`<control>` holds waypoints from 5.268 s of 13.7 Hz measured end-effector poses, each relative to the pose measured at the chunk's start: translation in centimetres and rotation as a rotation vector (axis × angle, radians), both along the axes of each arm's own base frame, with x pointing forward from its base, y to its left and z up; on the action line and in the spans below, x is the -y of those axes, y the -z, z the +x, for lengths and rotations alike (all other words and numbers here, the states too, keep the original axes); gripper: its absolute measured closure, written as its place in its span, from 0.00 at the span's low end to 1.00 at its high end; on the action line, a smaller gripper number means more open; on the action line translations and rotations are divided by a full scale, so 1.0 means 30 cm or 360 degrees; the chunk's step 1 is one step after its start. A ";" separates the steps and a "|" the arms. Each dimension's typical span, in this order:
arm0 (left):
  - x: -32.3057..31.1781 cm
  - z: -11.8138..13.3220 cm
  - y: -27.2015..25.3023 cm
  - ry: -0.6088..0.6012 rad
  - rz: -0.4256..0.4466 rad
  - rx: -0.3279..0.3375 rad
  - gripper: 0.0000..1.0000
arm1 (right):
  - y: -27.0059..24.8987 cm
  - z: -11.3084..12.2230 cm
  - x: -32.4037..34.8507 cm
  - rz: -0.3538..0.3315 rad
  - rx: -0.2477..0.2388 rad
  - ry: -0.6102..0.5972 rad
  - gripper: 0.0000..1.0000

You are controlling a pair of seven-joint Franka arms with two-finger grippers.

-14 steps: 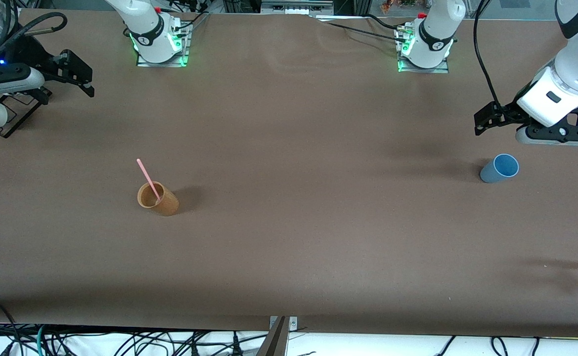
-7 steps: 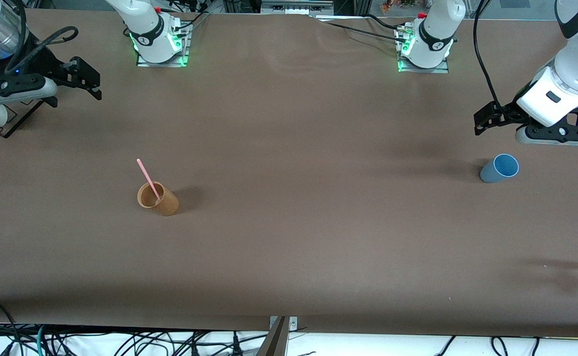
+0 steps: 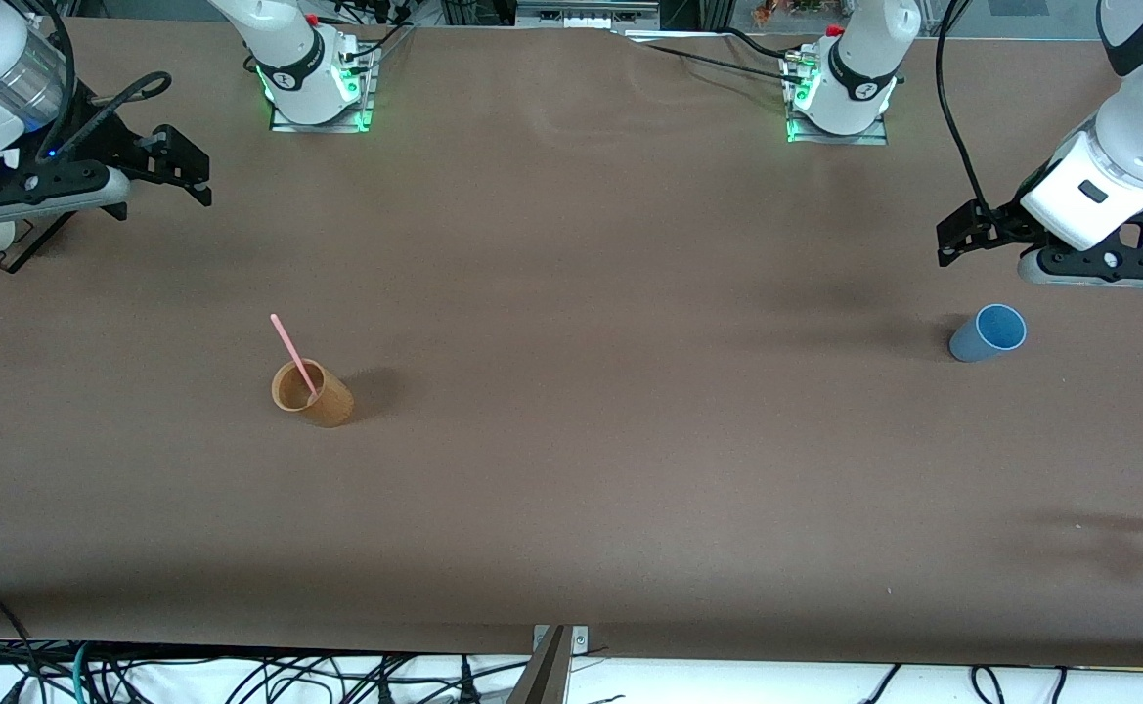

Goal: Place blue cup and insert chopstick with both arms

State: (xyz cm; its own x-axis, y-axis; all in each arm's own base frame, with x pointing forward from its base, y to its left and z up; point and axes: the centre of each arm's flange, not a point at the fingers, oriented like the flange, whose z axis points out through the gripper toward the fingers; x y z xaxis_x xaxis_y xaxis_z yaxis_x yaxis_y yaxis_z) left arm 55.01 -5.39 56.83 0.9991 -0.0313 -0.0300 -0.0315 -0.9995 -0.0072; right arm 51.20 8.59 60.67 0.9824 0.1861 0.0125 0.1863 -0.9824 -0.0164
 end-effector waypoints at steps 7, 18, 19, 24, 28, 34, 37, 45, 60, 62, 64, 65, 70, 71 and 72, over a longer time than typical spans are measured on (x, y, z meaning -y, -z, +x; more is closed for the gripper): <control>0.001 0.000 0.000 0.0001 0.0000 -0.0001 0.00 | -0.037 -0.021 -0.002 -0.0002 0.0037 -0.0009 0.00; 0.001 0.000 0.000 0.0001 0.0000 0.0000 0.00 | -0.072 -0.043 -0.003 -0.0005 0.0073 -0.0064 0.00; 0.001 0.000 0.000 0.0001 0.0000 0.0000 0.00 | -0.073 -0.044 -0.007 -0.0005 0.0074 -0.0071 0.00; 0.001 0.000 0.000 0.0001 0.0000 0.0000 0.00 | -0.072 -0.049 -0.022 -0.0003 0.0073 -0.0087 0.00; -0.001 0.003 -0.006 -0.0001 -0.0001 0.0006 0.00 | -0.040 -0.034 -0.012 -0.0001 0.0046 -0.0078 0.00; -0.053 0.048 0.089 0.0057 0.0024 -0.0114 0.00 | 0.261 0.155 0.005 0.0024 -0.0020 -0.0060 0.00; -0.250 0.128 0.259 0.0266 0.0000 -0.0210 0.00 | 0.600 0.296 0.002 0.0015 -0.0075 -0.0074 0.00; -0.778 0.094 0.800 0.0784 0.0054 -0.0047 0.00 | 0.970 0.287 -0.018 0.0009 -0.0174 -0.0104 0.19; -0.793 0.062 1.013 0.0817 -0.0089 -0.0097 0.95 | 0.702 0.292 -0.070 0.0023 -0.0255 -0.0119 0.92; -0.688 0.141 0.919 0.0769 -0.0148 -0.0092 0.95 | 0.553 0.253 -0.093 0.0059 -0.0271 -0.0119 0.92; -0.524 0.196 0.857 0.0692 -0.0187 -0.0106 0.95 | 0.416 0.198 -0.102 0.0051 -0.0252 -0.0131 0.92; -0.435 0.212 0.837 0.0646 -0.0205 -0.0118 0.95 | 0.352 0.169 -0.105 0.0043 -0.0241 -0.0138 0.92; 0.115 0.204 0.767 0.0402 -0.0252 -0.0186 0.95 | 0.131 0.078 -0.128 0.0024 -0.0174 -0.0171 0.92; 0.257 0.179 0.766 0.0351 -0.0239 -0.0205 0.95 | 0.104 0.072 -0.130 0.0023 -0.0172 -0.0173 0.92; 0.401 0.146 0.766 0.0305 -0.0221 -0.0220 0.95 | 0.081 0.067 -0.134 0.0023 -0.0172 -0.0179 0.92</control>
State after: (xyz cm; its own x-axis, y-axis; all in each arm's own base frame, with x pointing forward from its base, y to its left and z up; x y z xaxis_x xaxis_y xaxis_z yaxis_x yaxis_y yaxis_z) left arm 59.38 -17.42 33.84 0.9612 -0.2328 -0.1478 -0.2114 -0.9663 0.1470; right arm 53.21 12.61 58.25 0.9512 0.2955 -0.0887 0.2915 -0.9549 -0.0560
